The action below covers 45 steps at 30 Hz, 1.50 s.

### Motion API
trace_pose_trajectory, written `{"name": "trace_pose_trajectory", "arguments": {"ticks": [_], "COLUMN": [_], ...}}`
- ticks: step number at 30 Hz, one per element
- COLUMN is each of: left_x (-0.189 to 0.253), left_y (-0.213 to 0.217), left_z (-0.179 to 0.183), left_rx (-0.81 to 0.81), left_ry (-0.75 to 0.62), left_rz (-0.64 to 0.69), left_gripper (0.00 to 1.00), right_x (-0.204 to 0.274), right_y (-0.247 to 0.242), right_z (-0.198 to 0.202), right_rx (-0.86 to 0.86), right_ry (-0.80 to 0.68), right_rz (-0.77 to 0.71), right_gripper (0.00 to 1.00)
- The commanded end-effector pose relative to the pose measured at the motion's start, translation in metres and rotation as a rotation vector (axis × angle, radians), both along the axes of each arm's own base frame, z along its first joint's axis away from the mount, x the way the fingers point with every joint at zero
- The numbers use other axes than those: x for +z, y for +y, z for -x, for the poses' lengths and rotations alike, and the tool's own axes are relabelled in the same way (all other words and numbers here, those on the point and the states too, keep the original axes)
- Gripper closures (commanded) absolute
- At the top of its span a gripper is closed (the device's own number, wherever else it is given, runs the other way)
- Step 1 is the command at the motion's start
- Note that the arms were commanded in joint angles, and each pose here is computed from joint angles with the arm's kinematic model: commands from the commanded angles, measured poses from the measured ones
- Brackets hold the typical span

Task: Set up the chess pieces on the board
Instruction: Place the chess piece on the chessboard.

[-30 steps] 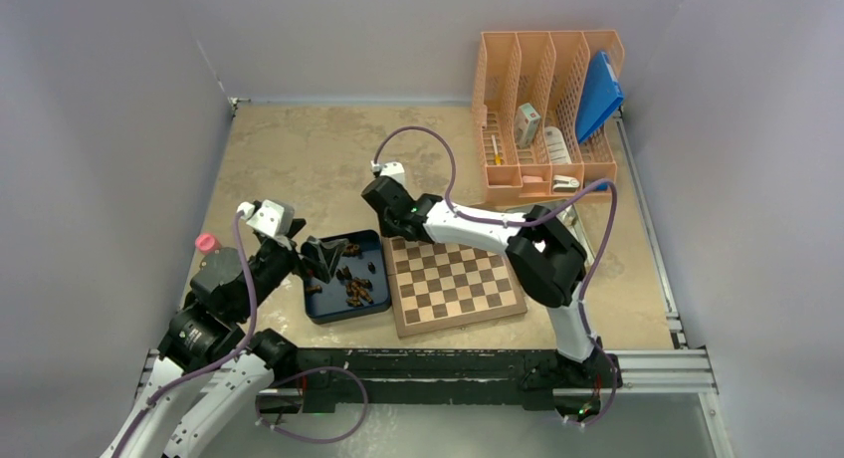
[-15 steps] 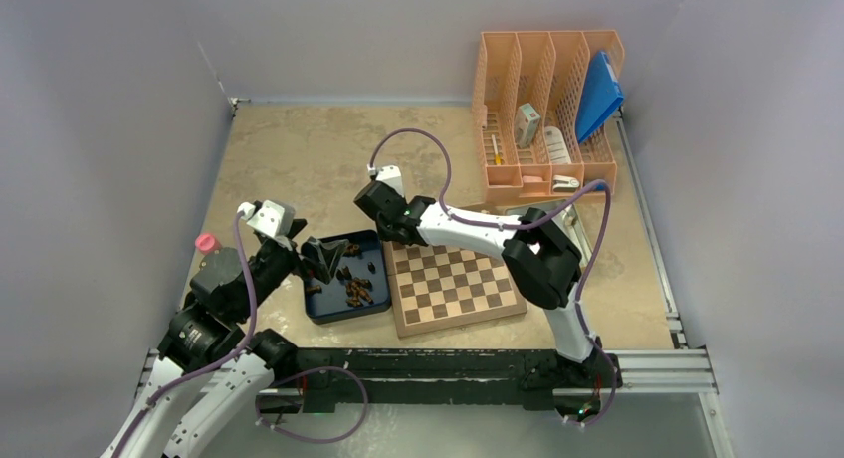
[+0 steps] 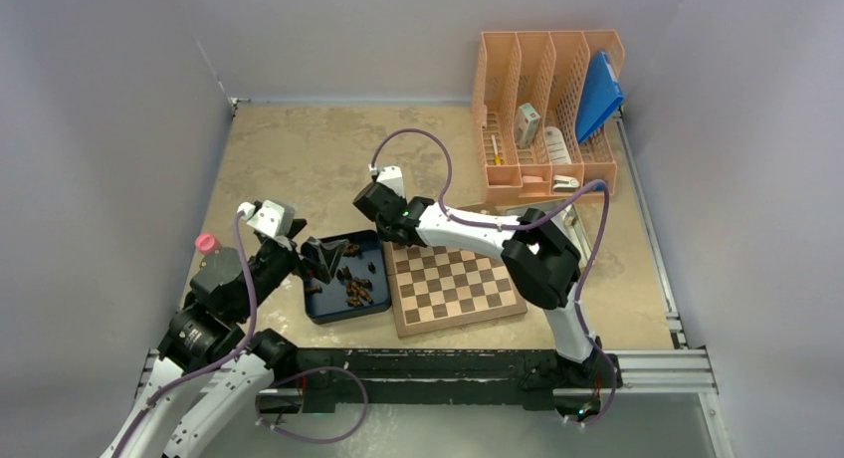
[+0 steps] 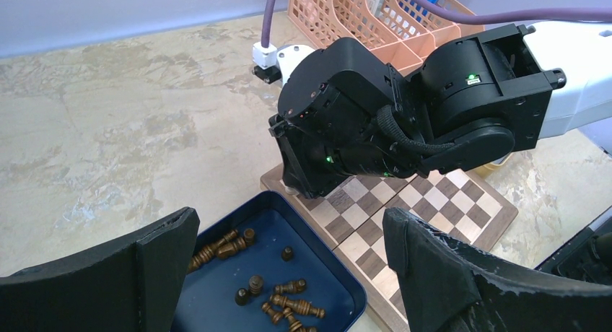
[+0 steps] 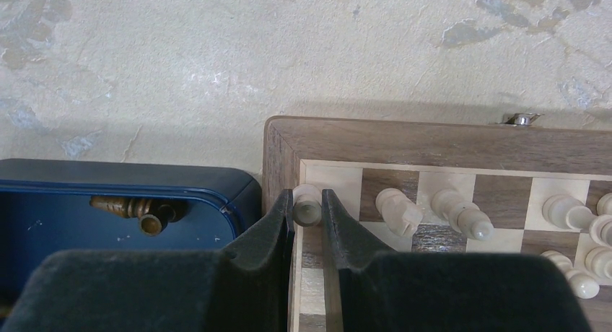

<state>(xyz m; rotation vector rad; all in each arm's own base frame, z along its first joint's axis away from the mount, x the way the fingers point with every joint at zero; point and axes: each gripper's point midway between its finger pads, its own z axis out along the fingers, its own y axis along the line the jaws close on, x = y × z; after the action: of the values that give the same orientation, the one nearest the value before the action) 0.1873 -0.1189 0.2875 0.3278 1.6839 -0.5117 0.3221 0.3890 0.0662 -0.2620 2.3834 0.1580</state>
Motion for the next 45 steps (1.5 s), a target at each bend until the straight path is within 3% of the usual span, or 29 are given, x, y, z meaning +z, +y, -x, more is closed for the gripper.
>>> {"name": "trace_pose_trajectory", "arguments": {"ticks": [1,23,45], "left_x": [0.009,0.008,0.008], "left_y": [-0.001,-0.006,-0.007], "left_z": [0.001,0.002,0.001], "left_rx": [-0.011,-0.041,-0.042], "left_ry": [-0.033,-0.029,-0.029], "left_rz": [0.006,0.001,0.003], "left_gripper": [0.0,0.0,0.0], "right_x": [0.001,0.003,0.013], "right_y": [-0.015,-0.02,-0.014], "right_z": [-0.002,0.002,-0.005], "right_rx": [-0.05,-0.055,-0.056], "right_ry": [-0.014,-0.004,-0.039], "right_rz": [0.052,0.042,0.026], "right_gripper": [0.85,0.84,0.7]}}
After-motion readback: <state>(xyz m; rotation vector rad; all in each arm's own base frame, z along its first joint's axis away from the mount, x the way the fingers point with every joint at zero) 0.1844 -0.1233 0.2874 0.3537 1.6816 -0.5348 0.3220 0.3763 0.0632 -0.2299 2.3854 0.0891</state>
